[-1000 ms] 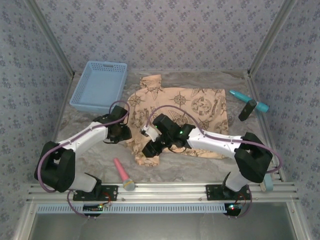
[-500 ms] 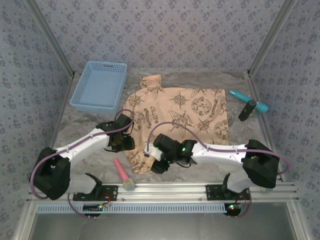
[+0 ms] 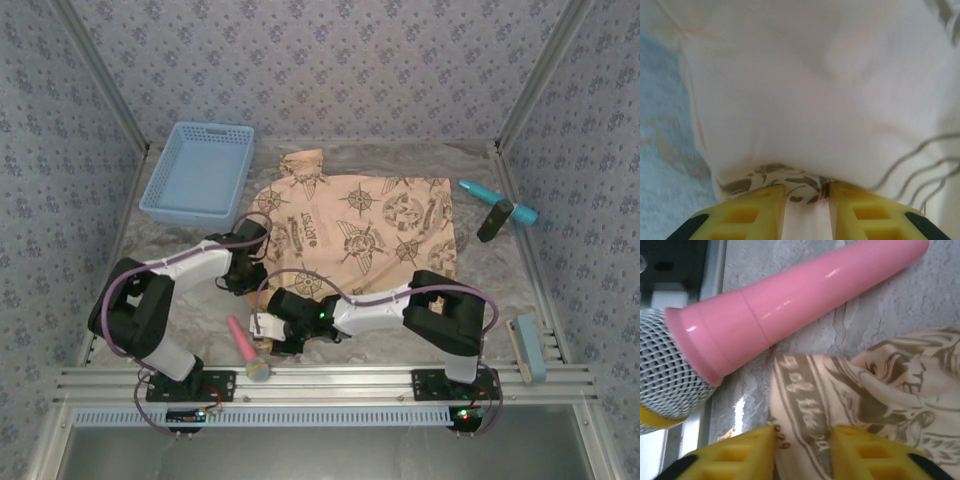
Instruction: Fold the inside-out t-shirt
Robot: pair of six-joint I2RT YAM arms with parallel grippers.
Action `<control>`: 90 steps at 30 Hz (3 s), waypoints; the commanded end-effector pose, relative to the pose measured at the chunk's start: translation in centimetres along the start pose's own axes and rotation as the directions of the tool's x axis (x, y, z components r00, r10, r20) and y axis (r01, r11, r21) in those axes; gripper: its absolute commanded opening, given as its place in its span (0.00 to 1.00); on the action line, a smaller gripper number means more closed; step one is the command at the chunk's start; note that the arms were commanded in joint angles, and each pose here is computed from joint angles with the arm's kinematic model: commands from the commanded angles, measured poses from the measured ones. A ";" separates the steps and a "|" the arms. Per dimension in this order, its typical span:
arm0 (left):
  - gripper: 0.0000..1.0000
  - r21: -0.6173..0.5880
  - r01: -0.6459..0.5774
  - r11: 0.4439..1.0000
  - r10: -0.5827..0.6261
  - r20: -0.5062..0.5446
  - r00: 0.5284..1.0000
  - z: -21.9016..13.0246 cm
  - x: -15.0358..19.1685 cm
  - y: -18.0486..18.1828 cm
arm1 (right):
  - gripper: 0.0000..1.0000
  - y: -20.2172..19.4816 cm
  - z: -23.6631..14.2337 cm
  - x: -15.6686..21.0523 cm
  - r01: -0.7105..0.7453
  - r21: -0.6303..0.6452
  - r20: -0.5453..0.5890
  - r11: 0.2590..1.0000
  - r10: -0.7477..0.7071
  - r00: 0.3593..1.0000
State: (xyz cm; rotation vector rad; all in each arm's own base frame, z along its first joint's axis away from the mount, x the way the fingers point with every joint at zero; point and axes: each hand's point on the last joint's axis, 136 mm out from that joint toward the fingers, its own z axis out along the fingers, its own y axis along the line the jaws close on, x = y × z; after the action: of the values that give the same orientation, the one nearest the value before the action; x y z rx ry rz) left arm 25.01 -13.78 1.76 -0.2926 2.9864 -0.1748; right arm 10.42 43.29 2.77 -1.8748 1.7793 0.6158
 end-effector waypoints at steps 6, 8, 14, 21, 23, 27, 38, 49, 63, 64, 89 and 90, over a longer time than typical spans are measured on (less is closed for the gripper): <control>0.29 -0.040 -0.041 0.998 0.042 0.024 0.999 1.9 -3.1 -0.6 | 0.23 3.3 -2.6 1.4 0.100 -0.191 0.028 0.976 -0.097 0.995; 0.30 -0.034 -0.053 0.998 0.055 0.032 0.998 1.5 -3.6 -0.9 | 0.47 2.5 -4.3 0.5 0.047 -0.186 0.064 0.981 -0.036 0.997; 0.49 -0.025 -0.093 0.995 0.096 0.128 0.987 -4.2 -4.5 -0.9 | 0.56 -5.0 -12.7 -1.7 -0.302 0.134 0.232 0.944 0.266 0.936; 0.48 0.191 -0.486 0.853 0.442 0.231 0.867 -11.6 0.9 -5.7 | 0.72 -11.6 -21.7 9.9 -0.878 0.318 0.331 0.357 0.826 0.456; 0.58 0.328 -0.644 0.692 0.562 0.316 0.764 -13.4 3.4 -8.8 | 0.69 -11.8 -23.0 14.6 -0.963 0.267 0.361 0.045 0.922 0.143; 0.84 0.357 -0.889 0.286 0.786 0.444 0.431 -14.4 9.5 -11.7 | 0.70 -10.4 -24.8 22.3 -0.889 0.242 0.434 -0.389 0.863 -0.260; 0.77 0.207 -0.978 0.027 0.996 0.074 0.043 -5.3 16.2 -8.8 | 0.69 -4.9 -26.2 30.5 -0.582 0.137 0.488 -0.802 0.566 -0.665; 0.69 0.070 -0.997 0.016 0.983 -0.185 0.003 -4.4 14.0 -6.0 | 0.67 -6.4 -27.1 34.1 -0.513 0.127 0.531 -0.849 0.495 -0.687; 0.61 -0.033 -0.999 0.033 0.917 -0.396 0.044 -1.1 12.1 -4.5 | 0.57 -7.2 -26.9 35.6 -0.482 0.141 0.549 -0.865 0.473 -0.689; 0.58 -0.038 -0.999 0.035 0.913 -0.405 0.047 -0.8 12.0 -4.4 | 0.57 -7.2 -26.8 35.7 -0.478 0.143 0.552 -0.867 0.470 -0.688; 0.00 0.234 -0.971 -0.052 0.932 -0.338 -0.131 -14.3 17.0 -4.9 | 0.00 -2.3 -32.2 35.0 -0.300 0.138 0.718 -0.944 0.304 -0.626; 0.00 0.248 -0.968 -0.044 0.936 -0.327 -0.126 -14.9 17.2 -4.9 | 0.00 -1.7 -32.5 35.0 -0.267 0.148 0.726 -0.952 0.288 -0.624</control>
State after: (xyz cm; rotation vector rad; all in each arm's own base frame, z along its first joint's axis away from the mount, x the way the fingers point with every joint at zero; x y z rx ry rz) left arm 9.40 -22.29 12.47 2.1708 2.4734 0.1712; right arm 15.90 -3.52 5.46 1.6143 2.4007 0.0663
